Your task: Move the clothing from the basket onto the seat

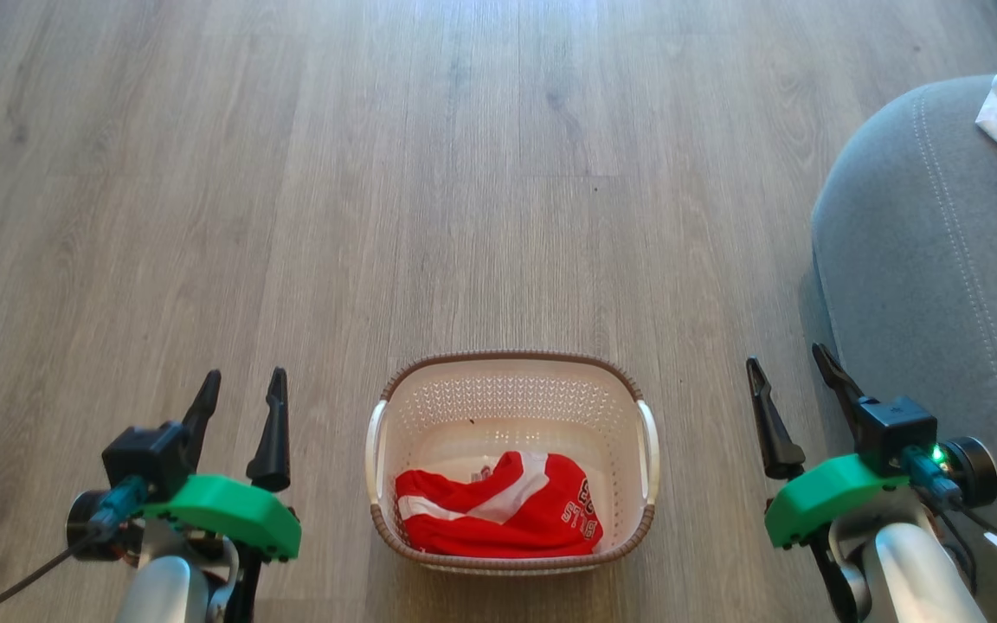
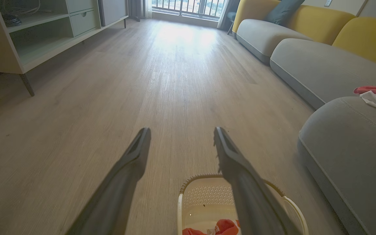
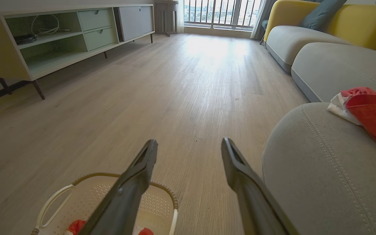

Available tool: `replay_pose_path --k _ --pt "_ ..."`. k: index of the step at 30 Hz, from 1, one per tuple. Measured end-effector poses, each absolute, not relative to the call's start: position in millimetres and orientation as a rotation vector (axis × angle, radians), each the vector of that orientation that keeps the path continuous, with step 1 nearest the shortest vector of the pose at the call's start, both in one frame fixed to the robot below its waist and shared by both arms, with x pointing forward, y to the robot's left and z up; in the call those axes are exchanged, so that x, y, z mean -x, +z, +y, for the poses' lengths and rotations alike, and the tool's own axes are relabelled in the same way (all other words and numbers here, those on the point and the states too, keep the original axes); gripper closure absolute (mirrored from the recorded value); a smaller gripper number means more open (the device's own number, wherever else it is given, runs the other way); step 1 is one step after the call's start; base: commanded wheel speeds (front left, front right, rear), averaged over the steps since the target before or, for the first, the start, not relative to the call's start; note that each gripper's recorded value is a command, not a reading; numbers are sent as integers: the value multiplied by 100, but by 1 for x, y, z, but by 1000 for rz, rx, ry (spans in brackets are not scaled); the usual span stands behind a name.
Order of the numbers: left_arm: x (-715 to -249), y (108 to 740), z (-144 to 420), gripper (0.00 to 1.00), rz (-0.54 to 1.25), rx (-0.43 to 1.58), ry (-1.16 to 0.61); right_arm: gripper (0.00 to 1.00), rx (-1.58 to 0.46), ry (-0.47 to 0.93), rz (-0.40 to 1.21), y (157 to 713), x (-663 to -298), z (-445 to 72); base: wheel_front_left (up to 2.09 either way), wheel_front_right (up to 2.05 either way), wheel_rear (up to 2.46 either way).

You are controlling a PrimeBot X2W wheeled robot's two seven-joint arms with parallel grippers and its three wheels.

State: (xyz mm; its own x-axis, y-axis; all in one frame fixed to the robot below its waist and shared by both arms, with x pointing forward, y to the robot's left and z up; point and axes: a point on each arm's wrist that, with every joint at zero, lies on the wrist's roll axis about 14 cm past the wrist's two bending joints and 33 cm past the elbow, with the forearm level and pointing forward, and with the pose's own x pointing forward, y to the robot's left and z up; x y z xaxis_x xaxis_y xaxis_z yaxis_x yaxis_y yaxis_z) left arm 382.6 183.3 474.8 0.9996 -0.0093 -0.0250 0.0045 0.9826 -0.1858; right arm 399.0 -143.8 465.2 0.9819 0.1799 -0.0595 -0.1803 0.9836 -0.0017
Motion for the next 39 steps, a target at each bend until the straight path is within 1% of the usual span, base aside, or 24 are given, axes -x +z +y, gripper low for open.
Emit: replay_pose_path --k 9,14,17,21,25,28,30,32,33,34,39 --pt "-388 462 177 0 62 188 -20 0 -5 167 84 456 -403 -148 0 0 0" --pt "-398 434 155 0 149 181 -87 0 -17 147 88 450 -421 -153 0 0 0" --pt "-416 421 132 0 187 149 -169 0 -20 145 88 446 -436 -154 0 0 0" --pt "-454 404 104 0 230 99 -270 0 -28 136 81 440 -462 -156 0 0 0" --pt "-485 366 78 0 356 51 -361 0 -29 133 102 419 -486 -157 0 0 0" --pt "-496 321 66 0 503 8 -410 0 -28 127 131 398 -499 -160 0 0 0" --pt "-494 285 62 0 637 -26 -434 0 -44 114 154 382 -506 -164 0 0 0" --pt "-491 254 58 0 739 -44 -453 0 -44 104 183 366 -509 -168 0 0 0" --pt "-491 254 58 0 739 -44 -453 0 -44 104 183 366 -509 -168 0 0 0" --pt "-489 228 54 0 812 -51 -470 0 -38 92 213 349 -509 -173 0 0 0" --pt "-487 182 38 0 929 -61 -502 0 -31 43 287 315 -501 -193 0 0 0"
